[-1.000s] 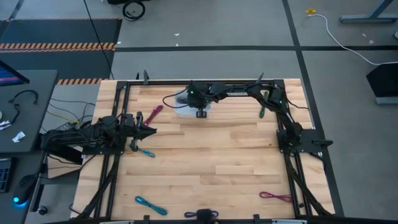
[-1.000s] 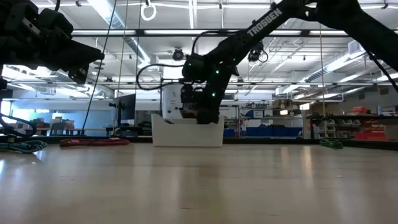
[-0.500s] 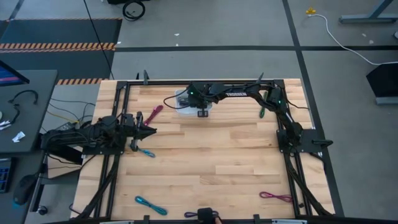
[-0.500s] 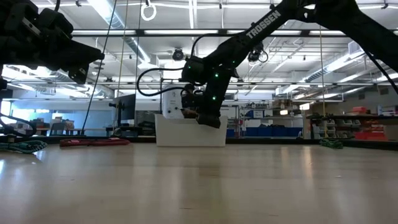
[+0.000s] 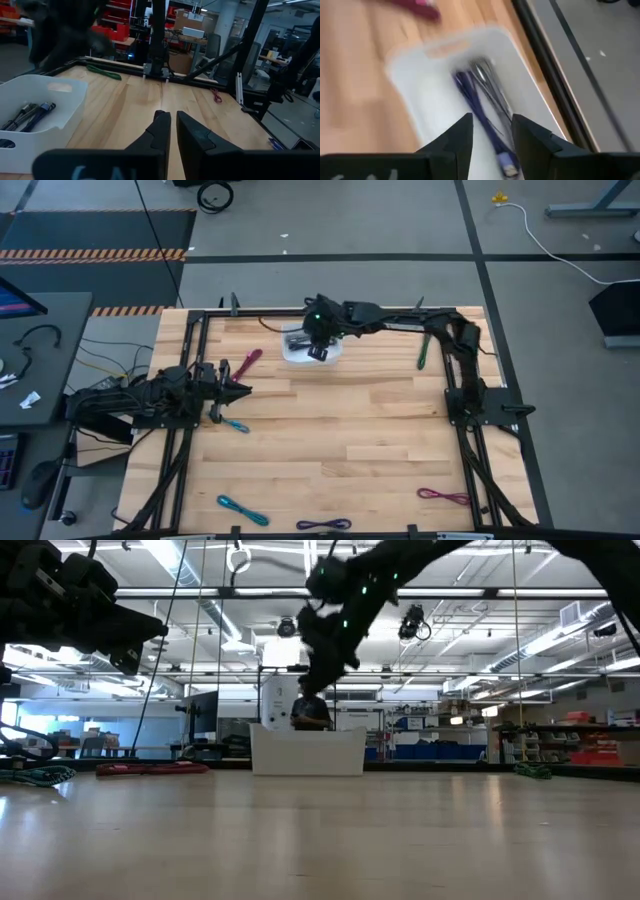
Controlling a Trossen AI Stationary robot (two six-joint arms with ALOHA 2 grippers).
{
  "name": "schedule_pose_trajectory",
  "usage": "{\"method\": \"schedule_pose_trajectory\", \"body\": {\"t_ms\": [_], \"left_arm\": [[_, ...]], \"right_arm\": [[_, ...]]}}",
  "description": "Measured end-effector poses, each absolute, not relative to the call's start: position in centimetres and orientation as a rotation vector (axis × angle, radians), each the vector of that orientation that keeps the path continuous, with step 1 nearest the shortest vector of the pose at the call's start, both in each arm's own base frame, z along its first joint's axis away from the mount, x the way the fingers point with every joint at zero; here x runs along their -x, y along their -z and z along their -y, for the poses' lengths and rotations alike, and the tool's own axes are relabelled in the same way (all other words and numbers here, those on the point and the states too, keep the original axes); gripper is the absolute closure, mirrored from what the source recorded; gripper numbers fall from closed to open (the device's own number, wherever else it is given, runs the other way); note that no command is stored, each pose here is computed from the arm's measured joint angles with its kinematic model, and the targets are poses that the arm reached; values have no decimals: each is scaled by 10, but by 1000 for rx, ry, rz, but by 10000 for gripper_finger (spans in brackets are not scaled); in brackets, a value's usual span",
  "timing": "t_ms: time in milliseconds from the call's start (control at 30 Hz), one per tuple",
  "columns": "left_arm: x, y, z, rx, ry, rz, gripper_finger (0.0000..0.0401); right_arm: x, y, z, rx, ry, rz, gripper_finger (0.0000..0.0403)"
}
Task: Pick and place USB-C Cables
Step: Put the top black blue charger cable into the white bin
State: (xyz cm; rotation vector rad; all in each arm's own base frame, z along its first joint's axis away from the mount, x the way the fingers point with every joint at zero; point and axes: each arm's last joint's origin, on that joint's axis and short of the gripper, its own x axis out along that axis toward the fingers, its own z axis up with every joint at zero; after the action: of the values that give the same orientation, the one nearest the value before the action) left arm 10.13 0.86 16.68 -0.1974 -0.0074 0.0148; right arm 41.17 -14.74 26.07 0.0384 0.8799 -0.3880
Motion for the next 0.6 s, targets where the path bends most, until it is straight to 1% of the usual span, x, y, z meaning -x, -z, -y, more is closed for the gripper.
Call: {"method": "schedule_pose_trajectory", "body": {"t_ms": [100,233,400,600], "left_arm": [[-101,-167,-9,197,-15,7,369],[-101,-167,-9,197,-14,8,371],[-101,-167,-9,197,-15,8,365],[-101,-167,-9,197,-14,7,364]], "right_arm": [[-408,-281,122,-44,343,-828,267],[-401,-291,82,-36,285,-809,269],[-383,-288,32,-110,221,-821,269],[-350,-282,-22,-318,246,-833,269]]}}
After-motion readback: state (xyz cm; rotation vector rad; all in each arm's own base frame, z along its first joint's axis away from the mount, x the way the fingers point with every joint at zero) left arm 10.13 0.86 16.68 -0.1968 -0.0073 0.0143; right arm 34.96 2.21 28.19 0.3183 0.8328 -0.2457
